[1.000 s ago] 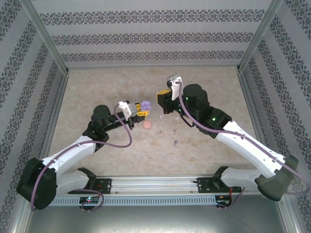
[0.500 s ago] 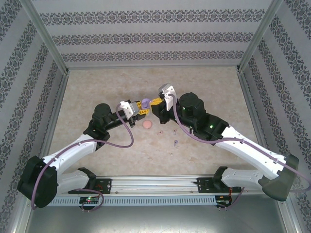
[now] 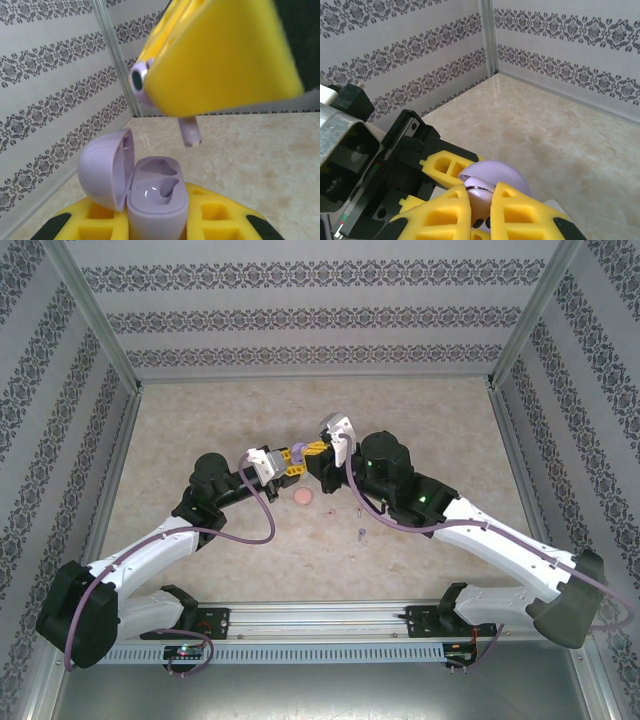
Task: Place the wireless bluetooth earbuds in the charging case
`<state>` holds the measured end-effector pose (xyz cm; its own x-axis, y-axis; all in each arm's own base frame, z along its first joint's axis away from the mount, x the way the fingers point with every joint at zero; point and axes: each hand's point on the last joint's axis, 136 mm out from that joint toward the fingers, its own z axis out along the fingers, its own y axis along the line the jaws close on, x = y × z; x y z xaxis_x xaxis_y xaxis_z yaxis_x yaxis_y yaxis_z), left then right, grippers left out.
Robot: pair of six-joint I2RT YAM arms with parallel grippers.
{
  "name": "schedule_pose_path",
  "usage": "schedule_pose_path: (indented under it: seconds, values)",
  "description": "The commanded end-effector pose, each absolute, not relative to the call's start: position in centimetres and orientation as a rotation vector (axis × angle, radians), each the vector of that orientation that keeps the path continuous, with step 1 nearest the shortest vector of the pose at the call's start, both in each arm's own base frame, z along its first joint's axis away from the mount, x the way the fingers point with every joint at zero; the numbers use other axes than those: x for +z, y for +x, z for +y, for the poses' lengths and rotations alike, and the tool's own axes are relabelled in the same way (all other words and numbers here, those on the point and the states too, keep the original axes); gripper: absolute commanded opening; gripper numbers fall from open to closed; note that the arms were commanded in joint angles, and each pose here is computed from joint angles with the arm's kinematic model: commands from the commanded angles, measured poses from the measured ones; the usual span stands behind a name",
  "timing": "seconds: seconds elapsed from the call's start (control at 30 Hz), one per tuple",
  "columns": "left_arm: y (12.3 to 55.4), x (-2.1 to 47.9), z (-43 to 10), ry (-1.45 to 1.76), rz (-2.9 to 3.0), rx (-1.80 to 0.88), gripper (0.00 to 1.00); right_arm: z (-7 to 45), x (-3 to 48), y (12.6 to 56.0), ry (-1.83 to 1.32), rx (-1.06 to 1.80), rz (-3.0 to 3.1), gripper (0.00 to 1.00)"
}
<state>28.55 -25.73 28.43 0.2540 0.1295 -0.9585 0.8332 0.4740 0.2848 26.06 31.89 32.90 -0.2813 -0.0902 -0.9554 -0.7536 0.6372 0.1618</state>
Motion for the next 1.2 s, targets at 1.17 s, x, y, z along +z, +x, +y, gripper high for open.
schedule_pose_path:
  seconds: [1.17]
  values:
    - [27.7, 32.4, -26.5, 0.980, 1.133, -0.651, 0.00, 30.8, 29.8, 27.5, -0.645, 0.677, 1.825, 0.11]
